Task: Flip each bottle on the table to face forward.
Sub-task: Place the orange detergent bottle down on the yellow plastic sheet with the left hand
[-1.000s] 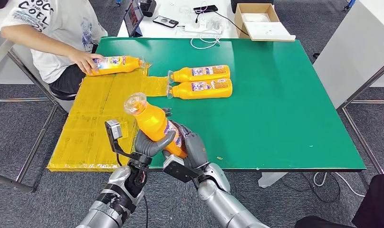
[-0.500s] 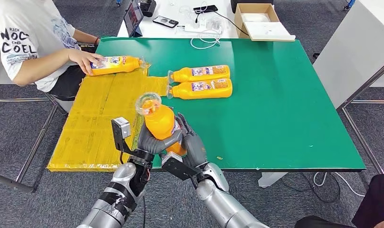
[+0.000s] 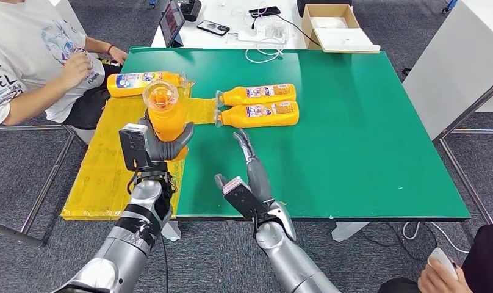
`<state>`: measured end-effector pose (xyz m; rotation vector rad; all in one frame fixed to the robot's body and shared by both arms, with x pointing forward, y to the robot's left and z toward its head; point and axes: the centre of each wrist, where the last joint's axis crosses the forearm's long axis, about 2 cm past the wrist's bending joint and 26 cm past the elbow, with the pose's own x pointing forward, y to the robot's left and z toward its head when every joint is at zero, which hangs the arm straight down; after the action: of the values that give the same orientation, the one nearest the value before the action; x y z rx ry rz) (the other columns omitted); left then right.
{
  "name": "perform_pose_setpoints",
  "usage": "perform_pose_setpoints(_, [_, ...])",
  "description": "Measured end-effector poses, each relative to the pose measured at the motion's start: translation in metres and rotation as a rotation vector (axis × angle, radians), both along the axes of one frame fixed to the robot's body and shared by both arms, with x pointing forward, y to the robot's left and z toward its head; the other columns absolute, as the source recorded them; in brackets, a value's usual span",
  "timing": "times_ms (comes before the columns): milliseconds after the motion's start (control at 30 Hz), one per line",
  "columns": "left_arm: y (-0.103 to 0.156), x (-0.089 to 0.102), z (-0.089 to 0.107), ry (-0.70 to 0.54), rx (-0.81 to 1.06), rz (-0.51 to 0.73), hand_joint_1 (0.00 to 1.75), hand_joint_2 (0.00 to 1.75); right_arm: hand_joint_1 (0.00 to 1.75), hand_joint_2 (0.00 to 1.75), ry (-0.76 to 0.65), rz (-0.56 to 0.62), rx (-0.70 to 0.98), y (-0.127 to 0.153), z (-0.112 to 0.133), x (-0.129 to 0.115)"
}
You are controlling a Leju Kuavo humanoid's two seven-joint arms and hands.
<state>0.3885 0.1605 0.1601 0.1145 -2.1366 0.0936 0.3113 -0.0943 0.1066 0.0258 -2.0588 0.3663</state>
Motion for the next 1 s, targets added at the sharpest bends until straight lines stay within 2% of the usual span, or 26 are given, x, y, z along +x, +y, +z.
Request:
perform_pose_setpoints(100, [0.004, 0.002, 0.000, -0.008, 0.034, 0.066, 1.75, 1.75, 0.00, 0.00, -0.015, -0.009, 0.026, -0.001, 0.003, 0.000])
perform_pose_setpoints(233, [0.023, 0.014, 0.001, -0.029, 0.195, 0.257, 1.75, 1.75, 0.00, 0.00, -0.061, -0.039, 0.104, -0.002, 0.011, -0.002])
perform_pose_setpoints(400, [0.063, 0.025, -0.002, -0.045, 0.737, 0.382, 1.75, 1.75, 0.00, 0.00, -0.178, -0.162, 0.190, -0.006, 0.032, -0.009])
perform_pose_setpoints(467, [0.076, 0.025, -0.007, -0.016, 0.876, 0.414, 1.75, 1.75, 0.00, 0.00, -0.216, -0.198, 0.216, -0.008, 0.040, -0.010])
perform_pose_setpoints(633, [0.092, 0.023, -0.015, 0.069, 0.831, 0.469, 1.75, 1.75, 0.00, 0.00, -0.257, -0.214, 0.246, -0.011, 0.051, -0.013])
perform_pose_setpoints(833, [0.097, 0.022, -0.019, 0.102, 0.819, 0.484, 1.75, 1.75, 0.00, 0.00, -0.274, -0.220, 0.260, -0.012, 0.056, -0.014])
perform_pose_setpoints(900, [0.097, 0.022, -0.019, 0.122, 0.880, 0.489, 1.75, 1.75, 0.00, 0.00, -0.278, -0.235, 0.271, -0.013, 0.057, -0.015])
perform_pose_setpoints(1000, [0.100, 0.022, -0.022, 0.166, 1.077, 0.504, 1.75, 1.75, 0.00, 0.00, -0.294, -0.271, 0.302, -0.015, 0.063, -0.017])
